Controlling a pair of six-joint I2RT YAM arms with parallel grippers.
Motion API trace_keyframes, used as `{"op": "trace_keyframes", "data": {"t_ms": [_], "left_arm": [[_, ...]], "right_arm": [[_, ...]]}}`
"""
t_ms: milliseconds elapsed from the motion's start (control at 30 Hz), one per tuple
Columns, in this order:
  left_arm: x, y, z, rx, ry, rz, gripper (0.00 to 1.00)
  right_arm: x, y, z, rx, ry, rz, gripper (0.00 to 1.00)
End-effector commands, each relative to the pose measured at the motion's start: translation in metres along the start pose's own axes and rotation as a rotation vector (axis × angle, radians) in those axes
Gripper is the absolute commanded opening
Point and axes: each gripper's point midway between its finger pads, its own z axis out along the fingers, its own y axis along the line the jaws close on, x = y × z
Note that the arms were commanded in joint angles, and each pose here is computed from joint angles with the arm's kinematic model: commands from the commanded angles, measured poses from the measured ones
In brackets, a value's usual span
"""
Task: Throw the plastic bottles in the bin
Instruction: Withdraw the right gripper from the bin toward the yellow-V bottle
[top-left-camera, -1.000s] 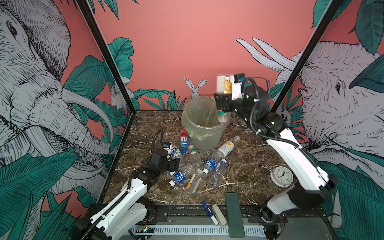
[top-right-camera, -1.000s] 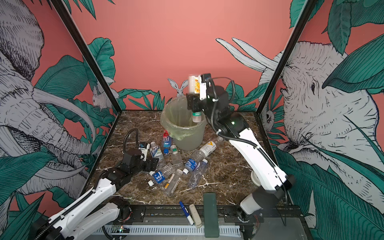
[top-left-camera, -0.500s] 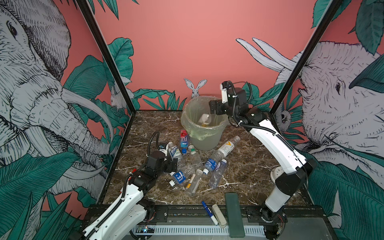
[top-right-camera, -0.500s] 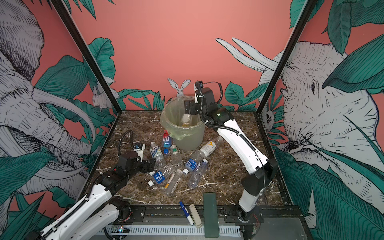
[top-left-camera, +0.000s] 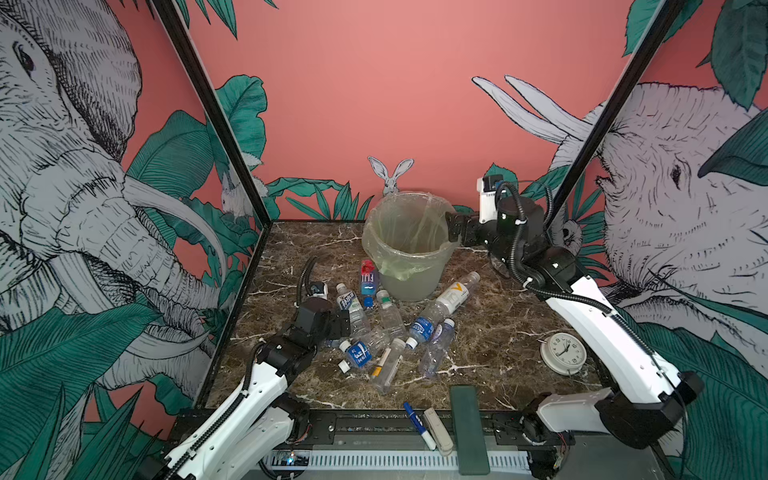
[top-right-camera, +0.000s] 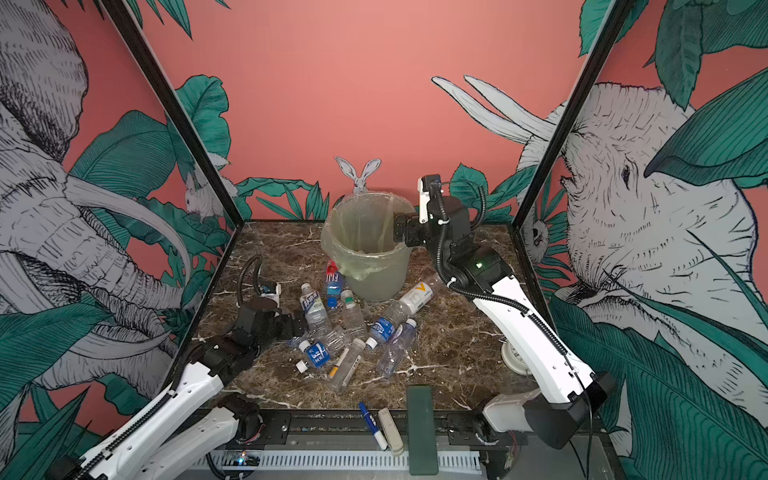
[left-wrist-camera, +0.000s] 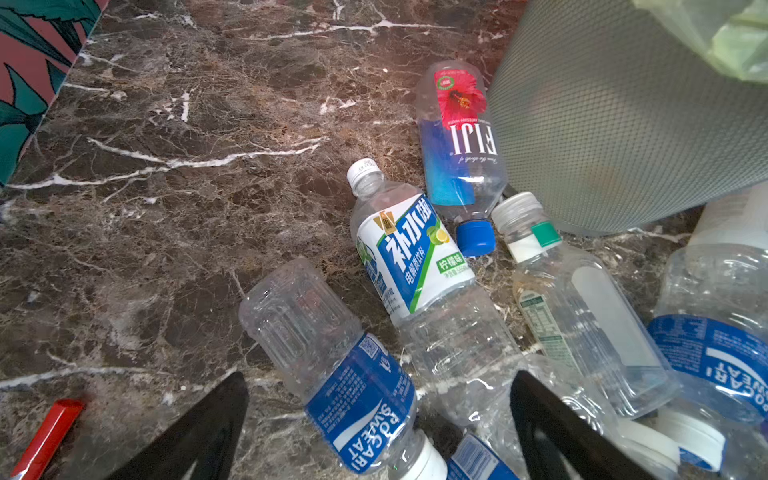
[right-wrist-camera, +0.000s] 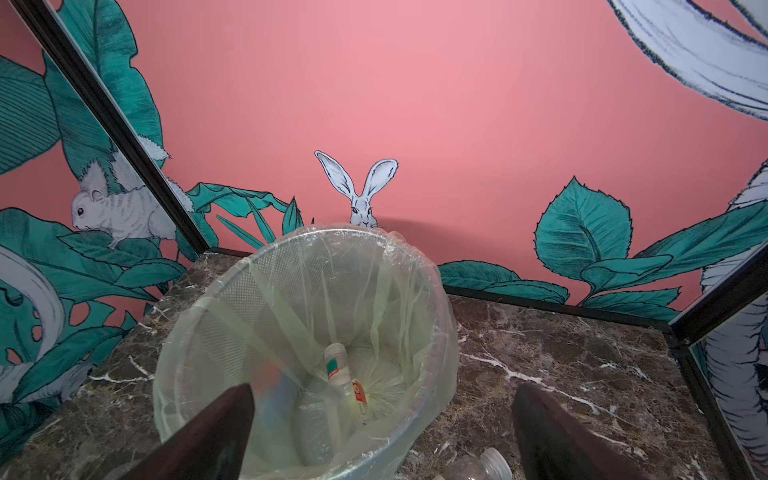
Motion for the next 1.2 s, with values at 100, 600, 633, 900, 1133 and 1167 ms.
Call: {"op": "trace_keyframes", "data": {"t_ms": [100, 600, 633, 900, 1133, 1167], "left_arm": [[0.001, 0.002, -0.001, -0.028, 0.032, -0.123, 1.0], [0.027, 0.015, 0.011, -0.149, 0.17, -0.182, 1.0], [0.028, 0.015, 0.013, -0.15, 0.177, -0.188, 1.0], [0.041, 0.015, 0.027, -0.164, 0.197, -0.223, 1.0], [0.059, 0.015, 0.042, -0.181, 0.254, -0.238, 1.0], [0.061, 0.015, 0.043, -0.183, 0.256, -0.24, 1.0]], "right_arm": [[0.028, -0.02, -0.011, 0.081, 0.035, -0.008, 0.99], [0.155, -0.067, -0.02, 0.224, 0.291, 0.079, 0.99], [0.159, -0.067, -0.021, 0.225, 0.299, 0.082, 0.99], [0.183, -0.069, -0.025, 0.22, 0.323, 0.119, 0.99], [0.206, -0.071, -0.029, 0.222, 0.362, 0.142, 0.99], [0.208, -0.071, -0.03, 0.223, 0.364, 0.142, 0.99]]}}
